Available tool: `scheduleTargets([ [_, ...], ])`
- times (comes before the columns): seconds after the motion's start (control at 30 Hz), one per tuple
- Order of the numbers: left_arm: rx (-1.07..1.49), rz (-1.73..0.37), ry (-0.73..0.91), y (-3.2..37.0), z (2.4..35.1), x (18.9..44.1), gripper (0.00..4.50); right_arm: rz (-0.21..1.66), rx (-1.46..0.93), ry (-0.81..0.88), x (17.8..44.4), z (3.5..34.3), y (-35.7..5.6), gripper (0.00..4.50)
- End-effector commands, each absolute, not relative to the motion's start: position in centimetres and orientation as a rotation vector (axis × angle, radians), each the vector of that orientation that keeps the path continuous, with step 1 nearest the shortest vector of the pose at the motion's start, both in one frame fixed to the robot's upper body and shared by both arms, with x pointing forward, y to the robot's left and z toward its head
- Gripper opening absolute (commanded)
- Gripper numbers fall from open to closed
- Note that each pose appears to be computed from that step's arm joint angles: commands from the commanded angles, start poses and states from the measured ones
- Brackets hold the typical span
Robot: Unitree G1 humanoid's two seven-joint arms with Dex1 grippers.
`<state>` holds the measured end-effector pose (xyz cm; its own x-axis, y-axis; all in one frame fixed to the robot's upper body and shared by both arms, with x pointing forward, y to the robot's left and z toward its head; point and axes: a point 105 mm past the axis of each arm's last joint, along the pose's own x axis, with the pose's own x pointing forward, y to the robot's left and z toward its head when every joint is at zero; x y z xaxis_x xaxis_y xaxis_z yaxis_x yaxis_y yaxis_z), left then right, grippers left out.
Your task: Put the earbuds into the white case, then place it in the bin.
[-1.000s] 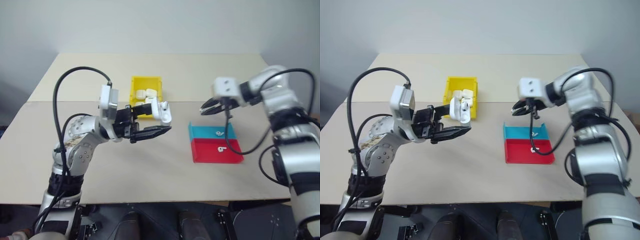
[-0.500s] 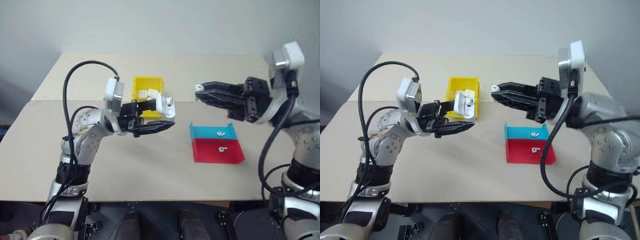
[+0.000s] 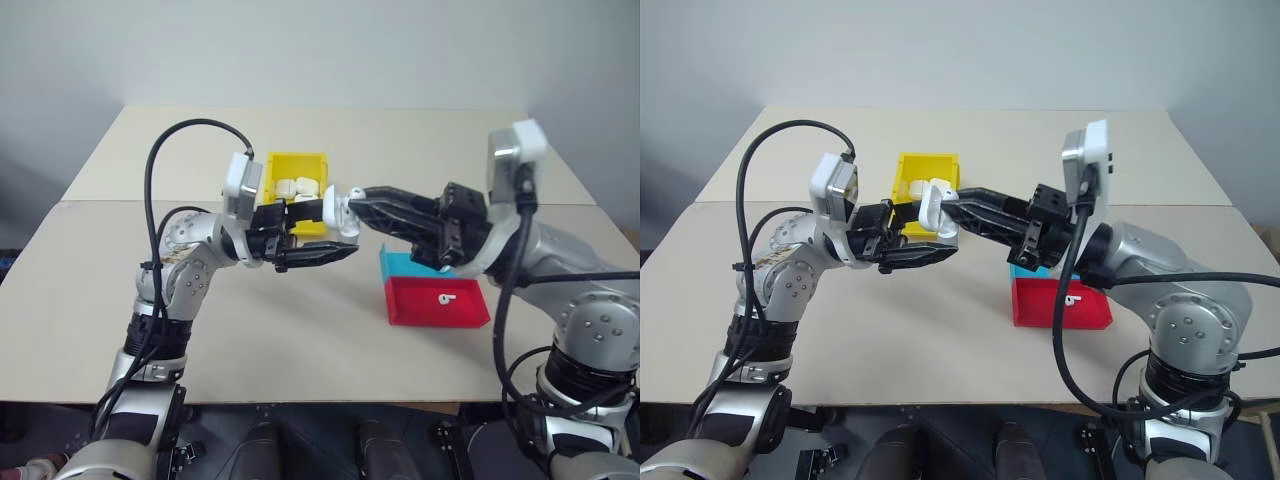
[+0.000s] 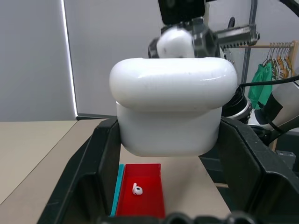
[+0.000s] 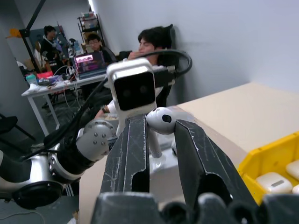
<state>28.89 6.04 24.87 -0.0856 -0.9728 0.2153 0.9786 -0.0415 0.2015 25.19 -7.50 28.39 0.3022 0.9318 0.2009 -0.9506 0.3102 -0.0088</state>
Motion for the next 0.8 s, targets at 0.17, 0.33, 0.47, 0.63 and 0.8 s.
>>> scheduleTargets([
  [0.17,0.013,-1.631,-0.375,6.2,26.0,28.6,2.77,1.271,0.036,-0.209,24.6,28.4,-7.3,0.64],
  [0.33,0.012,-1.629,-0.380,6.1,26.0,28.7,2.77,1.308,0.000,-0.196,23.9,27.9,-7.2,0.64],
  [0.47,0.011,-1.632,-0.382,6.0,25.9,28.6,2.77,1.321,-0.030,-0.182,23.6,27.4,-7.2,0.64],
  [0.63,0.009,-1.639,-0.386,5.8,25.9,28.5,2.77,1.322,-0.042,-0.183,23.4,27.4,-7.1,0.64],
  [0.8,0.007,-1.642,-0.387,5.7,26.0,28.5,2.77,1.307,-0.055,-0.156,23.8,27.1,-7.4,1.49],
])
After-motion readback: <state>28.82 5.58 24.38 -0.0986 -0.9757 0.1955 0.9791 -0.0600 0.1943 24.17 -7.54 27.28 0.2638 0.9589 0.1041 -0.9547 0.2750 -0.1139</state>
